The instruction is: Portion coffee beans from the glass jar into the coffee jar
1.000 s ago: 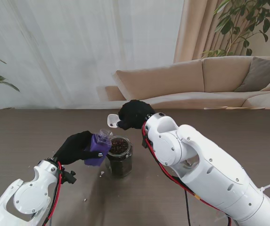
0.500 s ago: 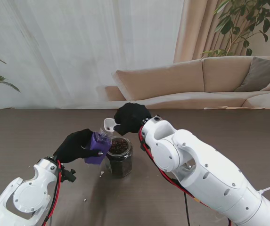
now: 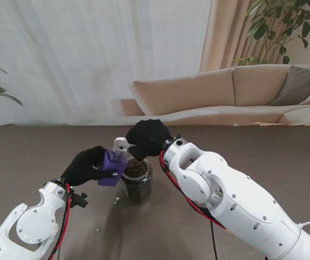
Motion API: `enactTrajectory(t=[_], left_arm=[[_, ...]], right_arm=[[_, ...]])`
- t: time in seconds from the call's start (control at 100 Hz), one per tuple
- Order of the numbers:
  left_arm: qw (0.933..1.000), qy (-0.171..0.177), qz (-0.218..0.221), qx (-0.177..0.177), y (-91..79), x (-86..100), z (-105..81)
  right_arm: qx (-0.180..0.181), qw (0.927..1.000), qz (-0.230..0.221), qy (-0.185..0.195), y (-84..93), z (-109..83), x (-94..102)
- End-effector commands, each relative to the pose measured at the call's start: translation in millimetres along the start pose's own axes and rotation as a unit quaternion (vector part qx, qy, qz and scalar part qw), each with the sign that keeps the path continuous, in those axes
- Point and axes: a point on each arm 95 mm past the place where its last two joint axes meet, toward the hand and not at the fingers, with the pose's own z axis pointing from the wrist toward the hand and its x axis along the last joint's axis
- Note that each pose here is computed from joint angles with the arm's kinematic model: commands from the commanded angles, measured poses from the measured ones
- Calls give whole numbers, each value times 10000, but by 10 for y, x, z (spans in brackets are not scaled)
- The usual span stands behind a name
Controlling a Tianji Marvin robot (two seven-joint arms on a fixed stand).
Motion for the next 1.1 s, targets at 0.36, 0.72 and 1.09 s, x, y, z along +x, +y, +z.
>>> enactTrajectory(t=[0.36,0.72,1.09], left_arm=[[9999,40,-84,83,91,-29,-19],[9999,55,-90,136,103,-29,-19],[9999,64,-62,79,96,-33,-17]], right_arm=[[-281,9974,-522,417,-21,-32,80],[-482,9929,-846,681,11,-63,136],[-404,9904,-1081,756,-16,-66,134]])
